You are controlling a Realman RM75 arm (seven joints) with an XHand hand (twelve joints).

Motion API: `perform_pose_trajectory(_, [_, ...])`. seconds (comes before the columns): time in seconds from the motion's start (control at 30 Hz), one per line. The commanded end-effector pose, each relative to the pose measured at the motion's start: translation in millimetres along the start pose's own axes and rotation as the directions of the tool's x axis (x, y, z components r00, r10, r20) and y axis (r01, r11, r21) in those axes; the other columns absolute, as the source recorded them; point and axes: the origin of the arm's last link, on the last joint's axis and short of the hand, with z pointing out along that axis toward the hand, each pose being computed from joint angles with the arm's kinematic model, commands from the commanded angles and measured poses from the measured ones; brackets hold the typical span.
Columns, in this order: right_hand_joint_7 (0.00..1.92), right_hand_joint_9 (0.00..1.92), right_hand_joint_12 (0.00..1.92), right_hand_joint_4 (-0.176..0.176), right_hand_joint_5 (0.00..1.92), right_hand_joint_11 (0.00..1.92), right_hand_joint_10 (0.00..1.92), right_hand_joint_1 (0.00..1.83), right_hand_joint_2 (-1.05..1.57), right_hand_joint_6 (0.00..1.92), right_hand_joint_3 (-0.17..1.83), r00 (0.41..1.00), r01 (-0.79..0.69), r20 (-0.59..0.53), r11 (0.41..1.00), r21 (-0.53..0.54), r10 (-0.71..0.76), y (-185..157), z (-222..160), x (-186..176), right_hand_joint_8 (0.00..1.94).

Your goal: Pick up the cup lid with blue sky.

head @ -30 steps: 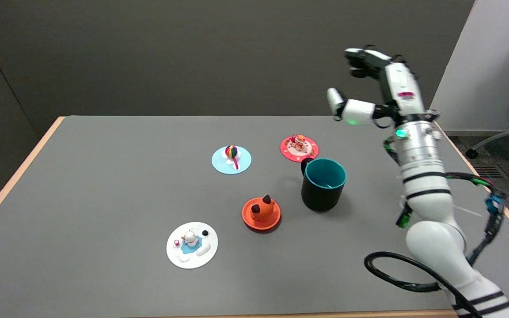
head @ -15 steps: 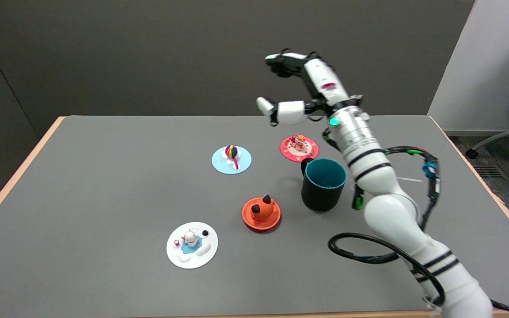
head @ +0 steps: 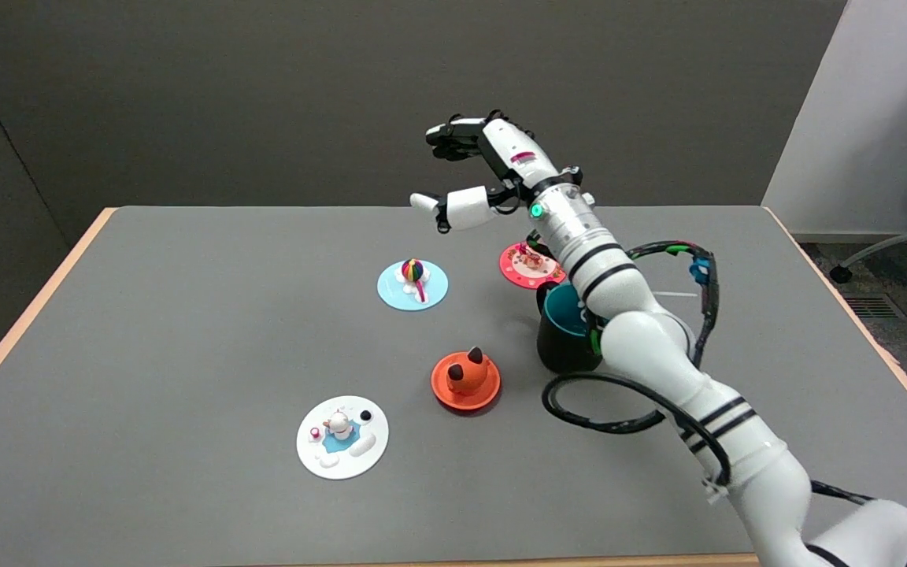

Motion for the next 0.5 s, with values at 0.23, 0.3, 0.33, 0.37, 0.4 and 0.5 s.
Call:
perform_pose_trajectory(0.23, [0.82, 0.75, 0.89, -0.172, 0.69, 0.37, 0.25, 0.70, 0.45, 0.21, 0.81, 0.998, -0.003, 0.065, 0.981, -0.194, 0.016, 59, 32, -9, 0.22])
perform_pose_trajectory(0.3, [0.80, 0.75, 0.91, -0.176, 0.68, 0.35, 0.24, 0.70, 0.48, 0.21, 0.74, 0.997, 0.035, 0.081, 0.978, -0.205, -0.018, 64, 29, -7, 0.23])
perform_pose_trajectory(0.33, [0.80, 0.74, 0.91, -0.176, 0.68, 0.35, 0.24, 0.70, 0.48, 0.21, 0.73, 0.996, 0.046, 0.085, 0.977, -0.207, -0.028, 66, 28, -7, 0.23])
perform_pose_trajectory(0.37, [0.79, 0.73, 0.90, -0.176, 0.68, 0.34, 0.24, 0.70, 0.48, 0.21, 0.74, 0.995, 0.064, 0.086, 0.976, -0.210, -0.047, 68, 26, -5, 0.23])
perform_pose_trajectory(0.4, [0.79, 0.73, 0.90, -0.176, 0.68, 0.34, 0.24, 0.70, 0.48, 0.21, 0.74, 0.995, 0.075, 0.085, 0.975, -0.210, -0.059, 69, 24, -2, 0.23])
perform_pose_trajectory(0.5, [0.79, 0.72, 0.89, -0.176, 0.69, 0.33, 0.24, 0.71, 0.47, 0.22, 0.76, 0.992, 0.109, 0.089, 0.971, -0.212, -0.092, 72, 16, 3, 0.23])
